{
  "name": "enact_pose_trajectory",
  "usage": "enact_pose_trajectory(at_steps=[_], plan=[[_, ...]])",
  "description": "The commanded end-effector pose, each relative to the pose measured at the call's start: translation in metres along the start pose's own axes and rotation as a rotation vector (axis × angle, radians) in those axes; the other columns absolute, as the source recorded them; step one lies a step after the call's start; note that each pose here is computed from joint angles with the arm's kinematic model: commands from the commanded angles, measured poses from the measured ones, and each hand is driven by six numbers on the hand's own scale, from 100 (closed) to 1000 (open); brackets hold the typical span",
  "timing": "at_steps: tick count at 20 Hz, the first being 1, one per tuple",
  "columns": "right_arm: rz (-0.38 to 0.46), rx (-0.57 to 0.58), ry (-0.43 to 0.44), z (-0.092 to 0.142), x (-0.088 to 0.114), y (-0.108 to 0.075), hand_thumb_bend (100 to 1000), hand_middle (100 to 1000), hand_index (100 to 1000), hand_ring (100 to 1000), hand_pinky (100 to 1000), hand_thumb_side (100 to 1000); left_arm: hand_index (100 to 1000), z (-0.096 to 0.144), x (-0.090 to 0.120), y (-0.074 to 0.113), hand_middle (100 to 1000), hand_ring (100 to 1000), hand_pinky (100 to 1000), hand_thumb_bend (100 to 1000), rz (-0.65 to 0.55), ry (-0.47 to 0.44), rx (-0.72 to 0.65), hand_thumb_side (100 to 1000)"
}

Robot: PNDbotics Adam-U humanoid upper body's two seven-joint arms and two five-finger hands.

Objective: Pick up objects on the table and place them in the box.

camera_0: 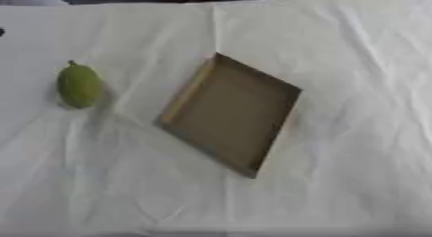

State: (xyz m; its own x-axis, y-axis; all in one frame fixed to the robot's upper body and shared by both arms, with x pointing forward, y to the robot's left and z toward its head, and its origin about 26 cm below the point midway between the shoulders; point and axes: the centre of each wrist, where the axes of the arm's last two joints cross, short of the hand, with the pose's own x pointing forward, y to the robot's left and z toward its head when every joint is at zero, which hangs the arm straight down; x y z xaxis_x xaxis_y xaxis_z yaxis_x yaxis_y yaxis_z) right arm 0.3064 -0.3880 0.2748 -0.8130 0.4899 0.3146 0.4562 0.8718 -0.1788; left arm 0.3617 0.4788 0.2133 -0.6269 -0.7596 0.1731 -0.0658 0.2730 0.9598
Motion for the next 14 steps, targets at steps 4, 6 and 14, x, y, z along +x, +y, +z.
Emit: enact_pose_trajectory(at_steps=[4,6,14], plan=[[0.0,0.005,-0.026,-0.007,0.004,-0.003,100,617,747,632,723,271,875,-0.037,0.016,0.013,820,762,844,100,0.018,-0.065,0.005,511],[-0.003,0.005,-0.027,-0.007,0.005,-0.003,100,617,747,632,723,271,874,-0.049,0.021,0.013,821,763,848,100,0.028,-0.087,0.01,500],[-0.004,0.003,-0.023,-0.006,0.005,-0.003,100,617,747,632,724,275,875,-0.068,0.021,-0.003,863,861,979,100,0.03,-0.107,-0.098,449]])
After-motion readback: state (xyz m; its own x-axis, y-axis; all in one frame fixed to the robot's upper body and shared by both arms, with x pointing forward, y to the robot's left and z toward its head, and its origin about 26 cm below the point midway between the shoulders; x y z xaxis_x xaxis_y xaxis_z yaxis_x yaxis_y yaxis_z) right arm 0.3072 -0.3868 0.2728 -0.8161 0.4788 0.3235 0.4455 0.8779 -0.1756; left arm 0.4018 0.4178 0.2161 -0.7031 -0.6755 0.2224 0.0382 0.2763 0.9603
